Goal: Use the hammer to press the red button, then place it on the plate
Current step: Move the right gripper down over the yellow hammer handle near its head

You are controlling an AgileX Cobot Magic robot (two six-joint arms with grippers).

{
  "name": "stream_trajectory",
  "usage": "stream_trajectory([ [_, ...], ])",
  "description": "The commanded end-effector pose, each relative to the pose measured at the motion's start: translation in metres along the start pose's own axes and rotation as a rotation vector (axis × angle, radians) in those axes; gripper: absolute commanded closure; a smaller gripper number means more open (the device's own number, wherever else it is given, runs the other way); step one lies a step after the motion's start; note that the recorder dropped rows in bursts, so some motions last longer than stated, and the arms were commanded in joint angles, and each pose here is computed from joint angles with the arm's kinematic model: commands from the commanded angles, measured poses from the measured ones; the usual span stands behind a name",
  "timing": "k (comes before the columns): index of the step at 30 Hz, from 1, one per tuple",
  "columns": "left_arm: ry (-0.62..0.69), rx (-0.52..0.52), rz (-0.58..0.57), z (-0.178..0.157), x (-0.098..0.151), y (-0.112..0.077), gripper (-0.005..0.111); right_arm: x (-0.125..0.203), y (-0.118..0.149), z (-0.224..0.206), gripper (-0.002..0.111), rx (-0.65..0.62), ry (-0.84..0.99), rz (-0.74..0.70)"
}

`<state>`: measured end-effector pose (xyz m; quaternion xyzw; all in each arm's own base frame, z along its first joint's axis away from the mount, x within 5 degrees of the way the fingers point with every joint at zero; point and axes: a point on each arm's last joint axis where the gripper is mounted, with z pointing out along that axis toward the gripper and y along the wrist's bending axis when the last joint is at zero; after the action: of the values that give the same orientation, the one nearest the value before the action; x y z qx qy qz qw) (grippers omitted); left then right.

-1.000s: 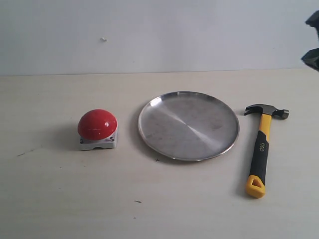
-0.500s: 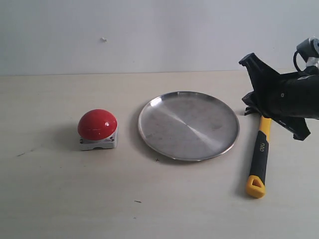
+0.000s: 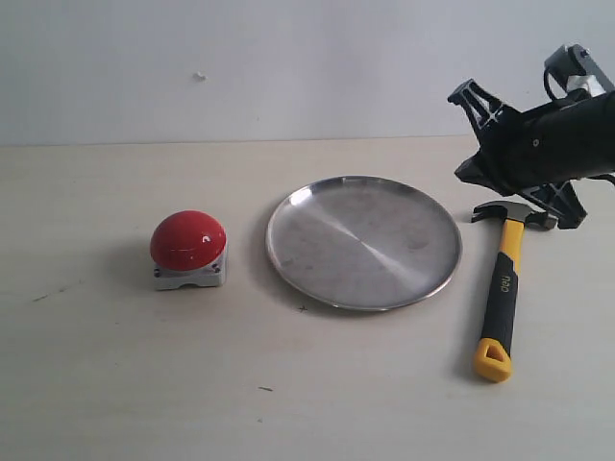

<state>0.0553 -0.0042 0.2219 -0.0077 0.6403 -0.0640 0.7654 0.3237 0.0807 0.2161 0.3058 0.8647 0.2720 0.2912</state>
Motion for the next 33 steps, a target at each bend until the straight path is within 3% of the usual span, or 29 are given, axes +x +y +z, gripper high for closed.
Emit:
stream_trajectory([
  [1, -0.004, 0.006, 0.003, -0.001, 0.000, 0.000, 0.107, -0.006, -0.004, 0.018, 0.108, 0.077, 0.028, -0.036],
  [7, -0.004, 0.006, 0.003, -0.001, 0.000, 0.000, 0.107, -0.017, -0.012, 0.030, 0.108, 0.310, 0.055, -0.070],
  [13, -0.004, 0.006, 0.003, -0.001, 0.000, 0.000, 0.107, -0.037, -0.019, 0.019, 0.108, 0.555, -0.055, -0.106],
  [20, -0.004, 0.006, 0.003, -0.001, 0.000, 0.000, 0.107, -0.041, -0.014, 0.027, 0.108, 0.472, -0.110, -0.098],
  [29, -0.004, 0.006, 0.003, -0.001, 0.000, 0.000, 0.107, -0.047, -0.040, 0.038, 0.108, 0.681, 0.007, -0.039],
  [33, -0.004, 0.006, 0.003, -0.001, 0.000, 0.000, 0.107, -0.050, -0.050, 0.058, 0.108, 0.690, 0.091, -0.021],
])
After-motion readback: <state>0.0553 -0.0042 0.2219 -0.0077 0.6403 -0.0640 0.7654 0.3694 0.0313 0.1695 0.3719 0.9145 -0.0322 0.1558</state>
